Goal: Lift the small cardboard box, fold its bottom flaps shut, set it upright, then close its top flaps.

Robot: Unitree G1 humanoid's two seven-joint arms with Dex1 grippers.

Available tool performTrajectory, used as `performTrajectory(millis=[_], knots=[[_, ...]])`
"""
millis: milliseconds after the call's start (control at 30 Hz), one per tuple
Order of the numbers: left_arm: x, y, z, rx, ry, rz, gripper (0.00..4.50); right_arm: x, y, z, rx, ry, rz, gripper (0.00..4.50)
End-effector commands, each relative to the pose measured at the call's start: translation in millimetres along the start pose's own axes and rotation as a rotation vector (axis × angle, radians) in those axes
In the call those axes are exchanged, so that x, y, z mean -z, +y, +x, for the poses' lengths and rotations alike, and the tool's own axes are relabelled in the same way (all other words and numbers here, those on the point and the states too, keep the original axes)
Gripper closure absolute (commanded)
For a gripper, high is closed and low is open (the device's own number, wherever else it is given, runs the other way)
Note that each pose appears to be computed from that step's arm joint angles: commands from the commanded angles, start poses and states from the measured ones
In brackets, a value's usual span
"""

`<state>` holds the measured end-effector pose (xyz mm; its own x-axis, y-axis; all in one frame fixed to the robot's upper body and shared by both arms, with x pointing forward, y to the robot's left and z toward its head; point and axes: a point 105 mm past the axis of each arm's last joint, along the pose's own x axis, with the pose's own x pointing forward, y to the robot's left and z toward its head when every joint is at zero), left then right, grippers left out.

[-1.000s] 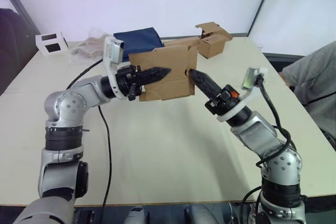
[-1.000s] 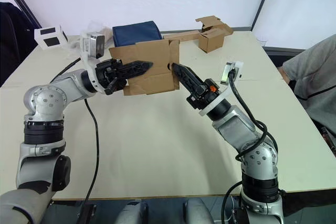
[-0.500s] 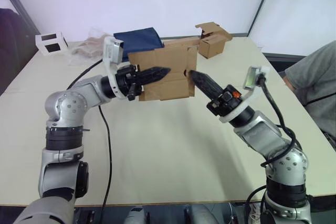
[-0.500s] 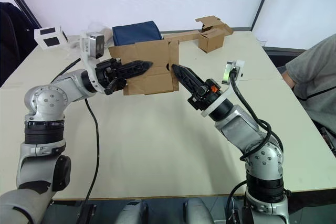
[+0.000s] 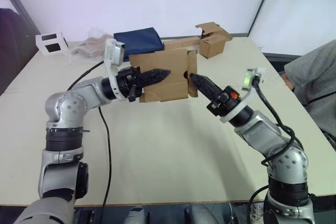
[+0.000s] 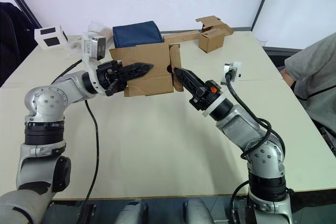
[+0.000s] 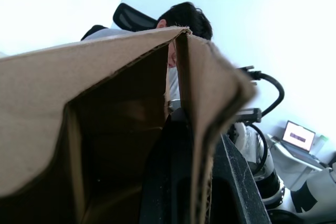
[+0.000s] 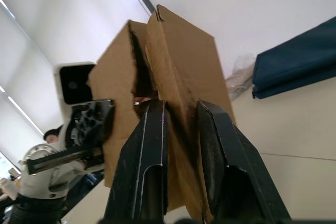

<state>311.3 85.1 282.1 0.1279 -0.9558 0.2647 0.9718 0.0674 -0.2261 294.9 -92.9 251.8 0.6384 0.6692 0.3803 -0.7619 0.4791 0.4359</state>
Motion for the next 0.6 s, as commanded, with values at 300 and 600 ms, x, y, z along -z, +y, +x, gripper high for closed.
performTrajectory(millis=[300, 600], knots=[[-5.0, -8.4, 1.8, 0.026, -0.015, 0.036, 4.50, -8.6, 23.7, 3.1, -0.114, -0.018, -0.001, 3.63], [-5.6, -6.8, 0.7, 0.023, -0.013, 0.032, 4.50, -14.2, 29.7, -1.2, -0.141, -0.033, 0.051, 3.63]])
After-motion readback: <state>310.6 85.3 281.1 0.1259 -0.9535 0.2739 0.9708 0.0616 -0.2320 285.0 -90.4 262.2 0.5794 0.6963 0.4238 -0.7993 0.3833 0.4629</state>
